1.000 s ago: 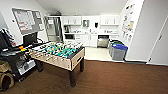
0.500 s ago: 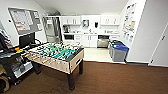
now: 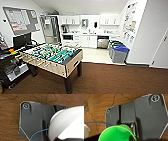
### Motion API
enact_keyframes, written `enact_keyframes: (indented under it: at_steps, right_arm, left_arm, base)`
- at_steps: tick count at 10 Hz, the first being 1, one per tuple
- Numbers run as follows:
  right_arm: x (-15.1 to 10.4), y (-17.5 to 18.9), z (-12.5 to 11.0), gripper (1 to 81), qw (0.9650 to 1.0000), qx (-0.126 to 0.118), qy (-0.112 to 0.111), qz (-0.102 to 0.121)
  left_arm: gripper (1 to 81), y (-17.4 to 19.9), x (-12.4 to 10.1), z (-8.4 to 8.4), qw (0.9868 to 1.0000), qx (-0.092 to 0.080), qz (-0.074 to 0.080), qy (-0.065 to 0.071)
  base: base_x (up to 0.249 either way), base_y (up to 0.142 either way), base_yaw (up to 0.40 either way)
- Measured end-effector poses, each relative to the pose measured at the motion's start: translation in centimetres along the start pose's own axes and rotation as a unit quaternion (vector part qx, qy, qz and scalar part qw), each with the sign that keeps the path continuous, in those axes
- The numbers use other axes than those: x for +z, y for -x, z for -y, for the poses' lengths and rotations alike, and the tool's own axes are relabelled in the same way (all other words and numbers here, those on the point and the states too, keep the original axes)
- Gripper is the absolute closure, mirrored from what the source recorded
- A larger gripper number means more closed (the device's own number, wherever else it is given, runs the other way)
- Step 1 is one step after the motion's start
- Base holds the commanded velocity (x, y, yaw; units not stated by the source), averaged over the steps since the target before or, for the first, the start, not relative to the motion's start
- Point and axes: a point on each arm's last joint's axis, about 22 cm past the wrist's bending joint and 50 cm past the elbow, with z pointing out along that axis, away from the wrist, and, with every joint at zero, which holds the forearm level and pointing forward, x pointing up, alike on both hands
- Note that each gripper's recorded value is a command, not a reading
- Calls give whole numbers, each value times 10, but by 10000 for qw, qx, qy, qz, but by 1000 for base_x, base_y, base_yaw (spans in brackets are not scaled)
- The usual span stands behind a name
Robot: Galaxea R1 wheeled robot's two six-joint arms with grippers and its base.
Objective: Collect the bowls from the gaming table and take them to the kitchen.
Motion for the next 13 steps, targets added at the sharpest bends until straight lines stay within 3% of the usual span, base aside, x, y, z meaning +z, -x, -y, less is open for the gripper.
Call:
enact_keyframes:
  at_steps: [13]
  right_arm:
    - [0, -3, 0, 811, 10000, -6, 0, -14]
  left_arm:
    - [811, -2, 0, 0, 10000, 4, -11, 2]
  base:
    - [191, -86, 0]
